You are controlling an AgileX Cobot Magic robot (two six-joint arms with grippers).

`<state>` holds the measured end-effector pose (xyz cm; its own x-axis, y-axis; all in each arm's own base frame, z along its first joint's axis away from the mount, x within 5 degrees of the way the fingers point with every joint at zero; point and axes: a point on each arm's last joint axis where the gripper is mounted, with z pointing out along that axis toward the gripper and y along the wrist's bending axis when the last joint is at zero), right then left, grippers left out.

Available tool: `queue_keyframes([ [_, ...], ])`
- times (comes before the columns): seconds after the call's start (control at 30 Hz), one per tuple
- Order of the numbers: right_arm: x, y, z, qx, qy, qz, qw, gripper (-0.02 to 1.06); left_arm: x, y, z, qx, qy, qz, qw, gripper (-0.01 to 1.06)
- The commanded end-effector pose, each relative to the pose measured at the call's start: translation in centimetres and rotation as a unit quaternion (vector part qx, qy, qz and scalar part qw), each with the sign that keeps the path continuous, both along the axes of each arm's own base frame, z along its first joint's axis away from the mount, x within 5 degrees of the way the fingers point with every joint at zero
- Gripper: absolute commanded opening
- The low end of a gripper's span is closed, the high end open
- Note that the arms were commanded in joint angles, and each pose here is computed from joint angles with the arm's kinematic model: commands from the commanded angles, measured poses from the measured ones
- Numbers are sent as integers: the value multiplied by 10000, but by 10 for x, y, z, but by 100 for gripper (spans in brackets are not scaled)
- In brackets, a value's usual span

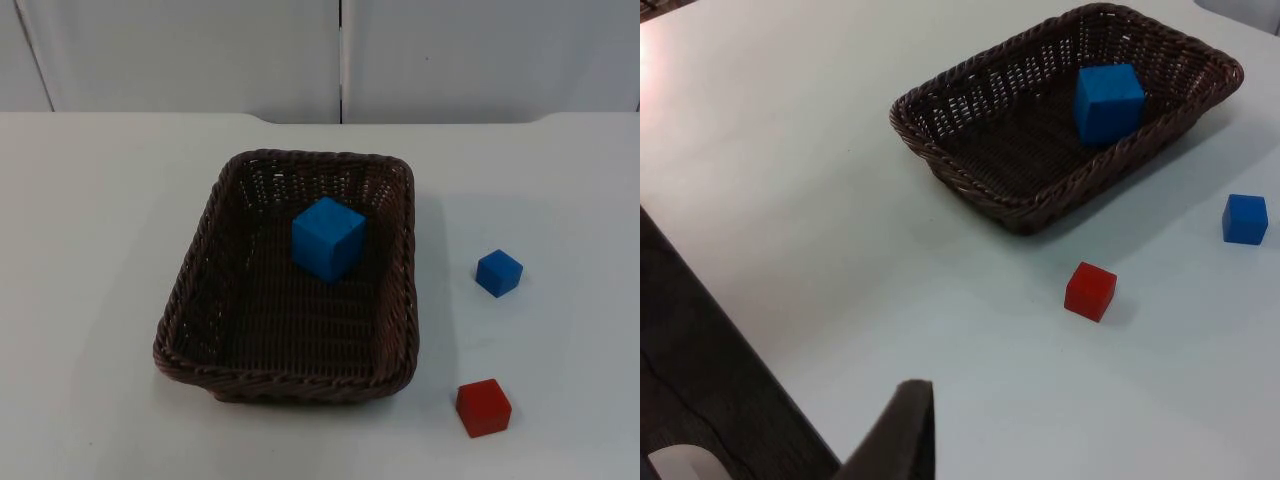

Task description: Pick up the basket with the left hand and place the largest block into the basket with the right hand.

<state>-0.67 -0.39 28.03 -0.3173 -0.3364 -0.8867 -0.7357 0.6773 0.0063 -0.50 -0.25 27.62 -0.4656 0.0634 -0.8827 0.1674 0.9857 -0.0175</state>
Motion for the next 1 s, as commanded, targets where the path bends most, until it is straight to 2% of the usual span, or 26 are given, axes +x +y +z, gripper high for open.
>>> queue_keyframes([
  [0.0,0,0,0,16,-15,-2,10000,105,0,-1,-2,-15,20,-33,10000,105],
  [0.33,0,0,0,16,-15,-13,10000,105,0,-1,-2,-16,20,-9,10000,105],
  [0.5,0,0,0,27,-3,-21,10000,105,0,-1,-2,-9,19,461,9989,105],
  [0.63,0,0,0,27,-3,-21,10000,105,0,-1,-2,-9,19,636,9980,105],
  [0.97,0,0,0,27,-3,-21,10000,105,0,-1,-2,-9,19,656,9978,105],
])
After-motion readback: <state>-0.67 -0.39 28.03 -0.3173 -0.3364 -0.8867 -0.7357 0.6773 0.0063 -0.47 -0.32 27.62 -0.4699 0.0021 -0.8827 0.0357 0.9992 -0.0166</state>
